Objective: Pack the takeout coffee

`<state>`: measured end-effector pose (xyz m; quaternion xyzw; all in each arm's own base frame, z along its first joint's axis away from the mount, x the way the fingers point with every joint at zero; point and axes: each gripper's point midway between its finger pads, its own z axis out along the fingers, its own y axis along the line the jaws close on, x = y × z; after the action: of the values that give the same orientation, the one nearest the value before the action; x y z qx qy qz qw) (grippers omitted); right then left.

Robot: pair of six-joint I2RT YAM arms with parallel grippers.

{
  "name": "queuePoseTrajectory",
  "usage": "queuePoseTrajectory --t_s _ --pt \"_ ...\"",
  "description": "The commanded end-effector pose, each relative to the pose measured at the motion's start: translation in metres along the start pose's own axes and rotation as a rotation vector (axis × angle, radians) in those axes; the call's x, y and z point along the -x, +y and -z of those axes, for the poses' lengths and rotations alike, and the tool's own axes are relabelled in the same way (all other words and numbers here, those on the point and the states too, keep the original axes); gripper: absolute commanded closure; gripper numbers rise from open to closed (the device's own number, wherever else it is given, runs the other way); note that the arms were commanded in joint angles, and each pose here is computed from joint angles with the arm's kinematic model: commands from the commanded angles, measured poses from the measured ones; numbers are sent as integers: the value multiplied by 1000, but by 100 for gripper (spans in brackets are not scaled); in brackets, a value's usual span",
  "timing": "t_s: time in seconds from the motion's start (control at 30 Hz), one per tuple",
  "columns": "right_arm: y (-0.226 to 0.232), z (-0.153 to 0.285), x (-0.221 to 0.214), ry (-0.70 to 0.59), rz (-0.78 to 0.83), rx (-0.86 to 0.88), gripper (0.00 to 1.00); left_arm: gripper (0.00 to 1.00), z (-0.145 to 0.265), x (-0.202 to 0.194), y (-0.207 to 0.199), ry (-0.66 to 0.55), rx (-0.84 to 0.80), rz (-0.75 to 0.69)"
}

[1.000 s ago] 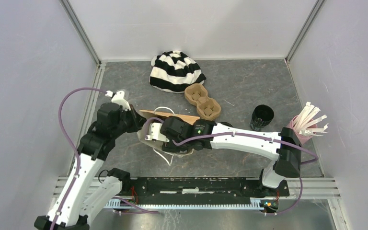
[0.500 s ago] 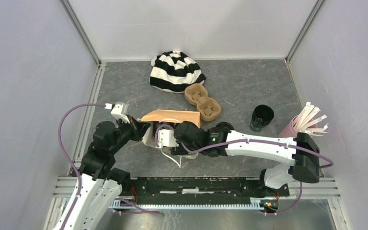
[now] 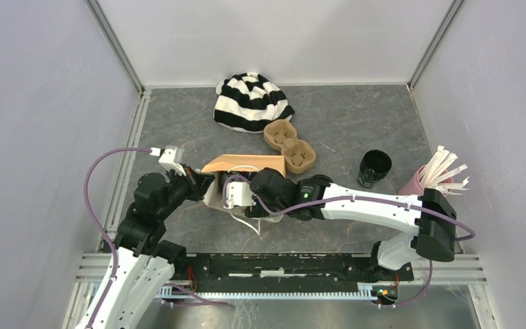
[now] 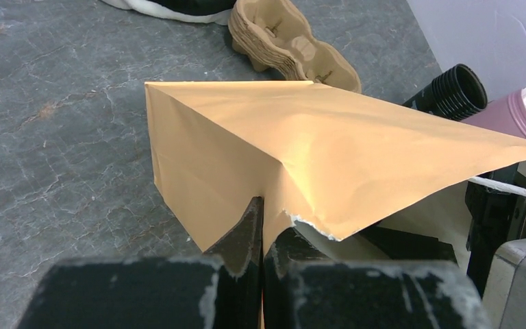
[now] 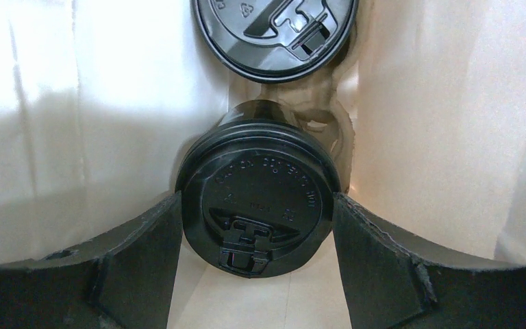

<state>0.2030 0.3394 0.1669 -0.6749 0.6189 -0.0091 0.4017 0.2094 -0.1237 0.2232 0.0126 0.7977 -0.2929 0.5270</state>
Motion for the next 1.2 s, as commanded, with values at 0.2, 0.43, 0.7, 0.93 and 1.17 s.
queuePoseTrajectory --t_s 0.2,0.43,0.7,0.93,1.17 --pt "-37 8 3 52 -12 -133 49 98 -3 7 -6 16 -28 -34" --pt "-52 6 -1 114 51 -202 50 98 -7 8 -10 41 -37 -37" --pt "-52 -6 1 153 88 -181 50 98 -7 25 -14 72 -9 -53" --pt "-51 1 19 86 21 -141 52 98 -7 24 -6 93 46 -48" --pt "-56 9 13 95 -11 -187 51 98 -9 24 1 114 92 -41"
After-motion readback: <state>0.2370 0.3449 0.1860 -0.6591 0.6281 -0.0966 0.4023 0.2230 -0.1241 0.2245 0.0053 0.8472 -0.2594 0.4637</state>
